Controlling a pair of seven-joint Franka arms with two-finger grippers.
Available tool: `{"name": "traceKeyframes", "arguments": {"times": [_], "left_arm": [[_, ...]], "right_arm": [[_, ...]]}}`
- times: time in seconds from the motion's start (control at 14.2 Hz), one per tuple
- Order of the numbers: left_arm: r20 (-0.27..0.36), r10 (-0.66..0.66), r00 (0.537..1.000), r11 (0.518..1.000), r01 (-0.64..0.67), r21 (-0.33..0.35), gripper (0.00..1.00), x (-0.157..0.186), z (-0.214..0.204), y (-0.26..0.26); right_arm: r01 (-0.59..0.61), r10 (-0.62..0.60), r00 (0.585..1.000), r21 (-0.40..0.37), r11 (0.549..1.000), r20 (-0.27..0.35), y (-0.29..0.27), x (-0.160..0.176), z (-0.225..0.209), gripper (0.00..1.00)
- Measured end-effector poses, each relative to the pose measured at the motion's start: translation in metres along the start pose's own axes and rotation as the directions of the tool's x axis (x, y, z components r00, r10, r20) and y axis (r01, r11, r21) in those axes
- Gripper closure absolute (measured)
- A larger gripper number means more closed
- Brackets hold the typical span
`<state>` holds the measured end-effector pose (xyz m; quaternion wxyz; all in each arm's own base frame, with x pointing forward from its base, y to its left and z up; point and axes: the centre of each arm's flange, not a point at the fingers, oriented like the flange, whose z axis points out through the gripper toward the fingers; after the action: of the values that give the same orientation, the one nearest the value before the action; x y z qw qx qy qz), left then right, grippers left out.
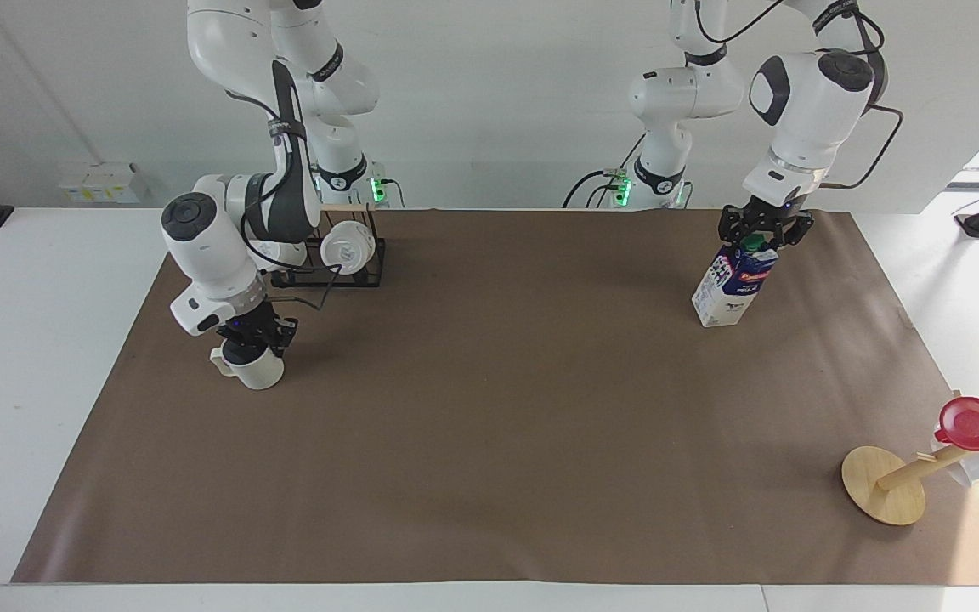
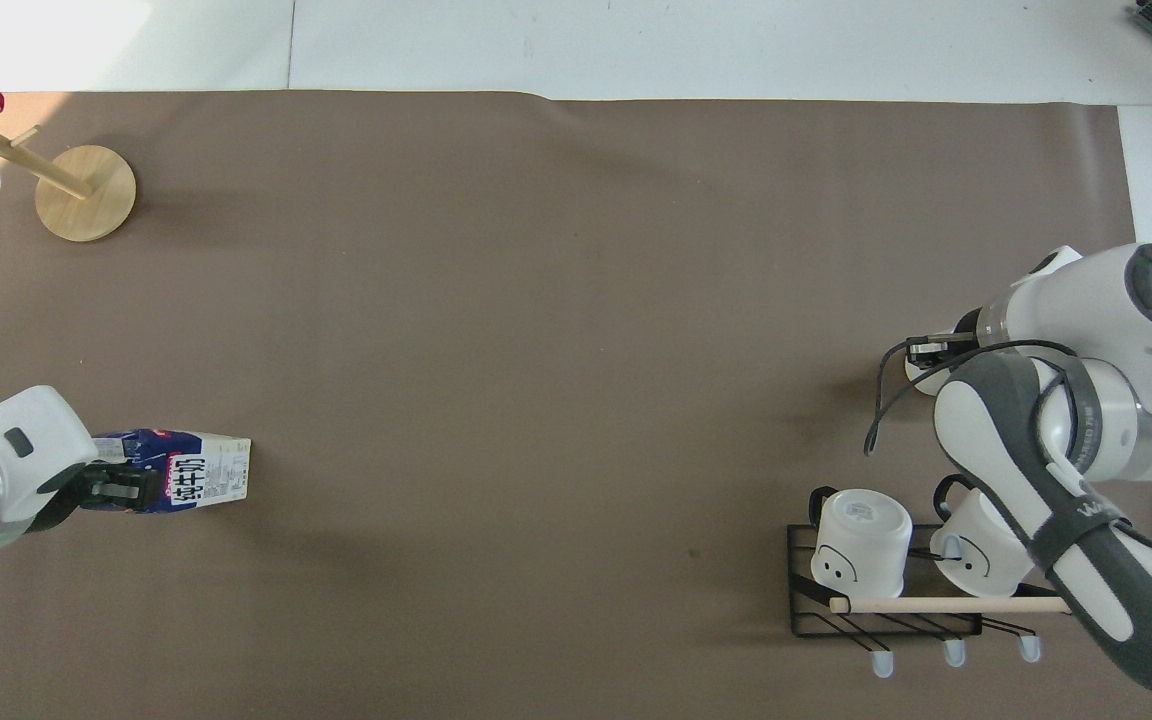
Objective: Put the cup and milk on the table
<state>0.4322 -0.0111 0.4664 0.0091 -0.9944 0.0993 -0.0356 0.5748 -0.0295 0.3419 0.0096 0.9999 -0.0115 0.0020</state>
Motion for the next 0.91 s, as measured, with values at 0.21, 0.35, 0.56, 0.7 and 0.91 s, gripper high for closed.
{"name": "traceKeyframes", "arguments": {"times": [0.21,0.35,0.56,0.7,0.91], "left_arm": [[-0.001,0.003,1.0,1.0,-0.003,0.0,0.5,0.0,0.0,0.0],[-0.001,0.003,1.0,1.0,-0.003,0.0,0.53,0.001,-0.001,0.0],[-0.01,0.003,1.0,1.0,-0.003,0.002,0.54,0.003,-0.006,-0.001],[-0.014,0.002,1.0,1.0,-0.002,0.002,0.55,0.005,-0.013,-0.002],[-0.009,-0.008,1.0,1.0,0.008,0.001,0.55,0.007,-0.027,-0.008]], "right_arm": [[0.0,0.0,1.0,0.0,1.0,-0.001,0.0,0.0,0.0,0.96],[0.002,-0.002,1.0,0.0,1.0,-0.004,-0.001,0.001,-0.002,0.96],[0.009,-0.009,1.0,0.0,1.0,-0.018,-0.005,0.003,-0.01,0.96],[0.014,-0.014,1.0,0.0,1.0,-0.002,-0.008,0.003,-0.021,0.96],[0.043,-0.043,0.999,0.003,0.999,0.023,-0.025,0.008,-0.05,0.96]]}}
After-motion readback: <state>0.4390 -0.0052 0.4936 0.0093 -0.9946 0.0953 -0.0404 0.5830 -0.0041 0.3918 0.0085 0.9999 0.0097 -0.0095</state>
